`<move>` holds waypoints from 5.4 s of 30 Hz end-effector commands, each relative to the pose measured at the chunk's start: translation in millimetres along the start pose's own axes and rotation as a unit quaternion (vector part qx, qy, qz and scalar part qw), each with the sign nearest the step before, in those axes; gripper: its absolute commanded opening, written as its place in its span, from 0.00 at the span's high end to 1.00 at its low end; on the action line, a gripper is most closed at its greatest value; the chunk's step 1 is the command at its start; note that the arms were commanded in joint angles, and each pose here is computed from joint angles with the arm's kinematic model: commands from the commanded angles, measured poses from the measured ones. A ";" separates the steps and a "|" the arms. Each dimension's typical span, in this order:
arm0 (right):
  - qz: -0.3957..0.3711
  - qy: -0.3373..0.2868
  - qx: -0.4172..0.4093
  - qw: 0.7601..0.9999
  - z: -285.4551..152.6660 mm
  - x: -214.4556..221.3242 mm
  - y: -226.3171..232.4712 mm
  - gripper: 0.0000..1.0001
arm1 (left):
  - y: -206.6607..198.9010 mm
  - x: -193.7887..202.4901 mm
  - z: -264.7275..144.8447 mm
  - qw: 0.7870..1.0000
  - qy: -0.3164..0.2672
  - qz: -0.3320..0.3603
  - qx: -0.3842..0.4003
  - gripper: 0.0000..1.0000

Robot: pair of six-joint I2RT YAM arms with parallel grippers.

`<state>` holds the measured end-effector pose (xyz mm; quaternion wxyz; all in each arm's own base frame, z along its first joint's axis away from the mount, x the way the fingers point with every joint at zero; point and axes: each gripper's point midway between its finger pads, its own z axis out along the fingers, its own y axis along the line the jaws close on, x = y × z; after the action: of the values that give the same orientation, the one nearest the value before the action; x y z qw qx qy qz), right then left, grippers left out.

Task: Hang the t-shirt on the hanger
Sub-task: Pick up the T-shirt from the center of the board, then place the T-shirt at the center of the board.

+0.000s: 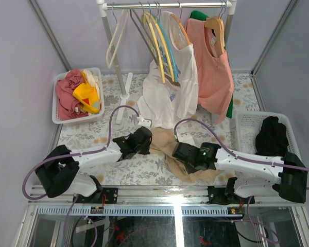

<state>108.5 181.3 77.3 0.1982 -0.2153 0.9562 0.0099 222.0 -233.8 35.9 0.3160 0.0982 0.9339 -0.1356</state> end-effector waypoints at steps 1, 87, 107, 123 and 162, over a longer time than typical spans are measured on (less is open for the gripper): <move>0.007 -0.040 0.018 0.999 -9.4 -18.2 -5.9 0.74 | 0.3 -37.5 -15.6 0.999 -0.047 -0.003 -0.013 0.88; 0.041 -0.422 -0.153 0.893 -278.2 -181.8 -21.8 1.00 | -46.7 -160.7 -213.8 0.969 -0.234 -0.043 0.058 1.00; -0.024 -0.576 -0.180 0.797 -427.6 -254.4 -22.2 1.00 | -36.8 -319.4 -430.2 0.900 -0.433 -0.009 0.043 1.00; 0.024 -0.411 -0.217 0.885 -268.9 -153.6 -10.6 1.00 | -61.6 -187.9 -264.0 0.970 -0.226 0.002 0.087 1.00; 0.160 -0.218 -0.078 0.960 -56.6 -135.8 -46.2 0.47 | -60.4 -104.7 -74.9 0.992 -0.122 0.033 0.019 1.00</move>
<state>219.1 164.9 143.8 0.3619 -0.0575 0.9265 0.0855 240.7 -267.7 133.6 0.4040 0.1267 0.8988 -0.1135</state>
